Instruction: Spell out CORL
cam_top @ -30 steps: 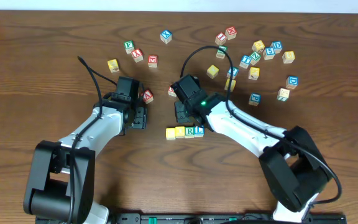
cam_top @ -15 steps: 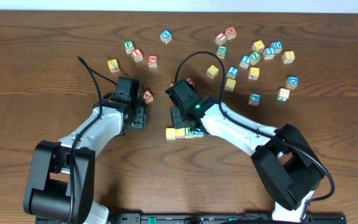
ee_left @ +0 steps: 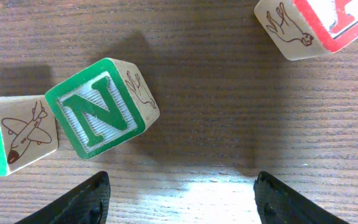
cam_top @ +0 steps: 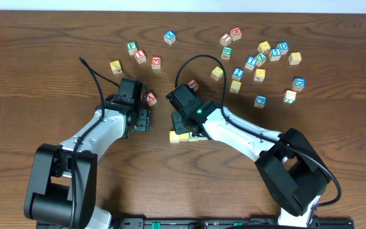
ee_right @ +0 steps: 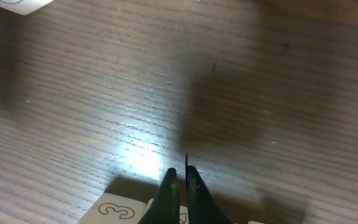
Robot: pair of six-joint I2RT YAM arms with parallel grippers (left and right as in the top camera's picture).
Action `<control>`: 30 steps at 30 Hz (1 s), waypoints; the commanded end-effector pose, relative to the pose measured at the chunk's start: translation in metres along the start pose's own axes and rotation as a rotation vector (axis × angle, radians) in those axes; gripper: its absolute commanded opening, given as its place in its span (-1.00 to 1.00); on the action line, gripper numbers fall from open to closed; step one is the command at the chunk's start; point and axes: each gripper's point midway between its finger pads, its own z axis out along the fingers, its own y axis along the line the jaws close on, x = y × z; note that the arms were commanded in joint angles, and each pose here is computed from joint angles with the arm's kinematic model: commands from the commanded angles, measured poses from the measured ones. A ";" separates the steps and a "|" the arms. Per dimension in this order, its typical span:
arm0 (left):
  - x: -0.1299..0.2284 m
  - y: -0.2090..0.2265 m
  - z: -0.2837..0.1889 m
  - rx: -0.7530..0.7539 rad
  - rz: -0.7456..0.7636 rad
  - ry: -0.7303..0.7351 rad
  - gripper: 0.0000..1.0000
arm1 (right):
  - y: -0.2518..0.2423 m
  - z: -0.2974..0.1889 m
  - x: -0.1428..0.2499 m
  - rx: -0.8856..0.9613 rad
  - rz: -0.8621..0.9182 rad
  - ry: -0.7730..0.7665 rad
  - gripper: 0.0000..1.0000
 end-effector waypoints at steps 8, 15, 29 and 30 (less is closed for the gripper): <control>-0.012 0.002 -0.004 -0.010 -0.010 -0.028 0.46 | 0.002 0.004 0.009 0.010 -0.029 0.026 -0.98; -0.012 0.002 -0.004 -0.010 -0.010 -0.028 0.46 | 0.004 0.004 0.012 0.010 -0.037 0.030 -0.98; -0.012 0.002 -0.004 -0.010 -0.010 -0.028 0.46 | 0.002 0.004 0.018 0.021 -0.041 0.052 -0.98; -0.012 0.002 -0.004 -0.010 -0.010 -0.028 0.47 | 0.002 0.004 0.018 0.021 -0.042 0.053 -0.98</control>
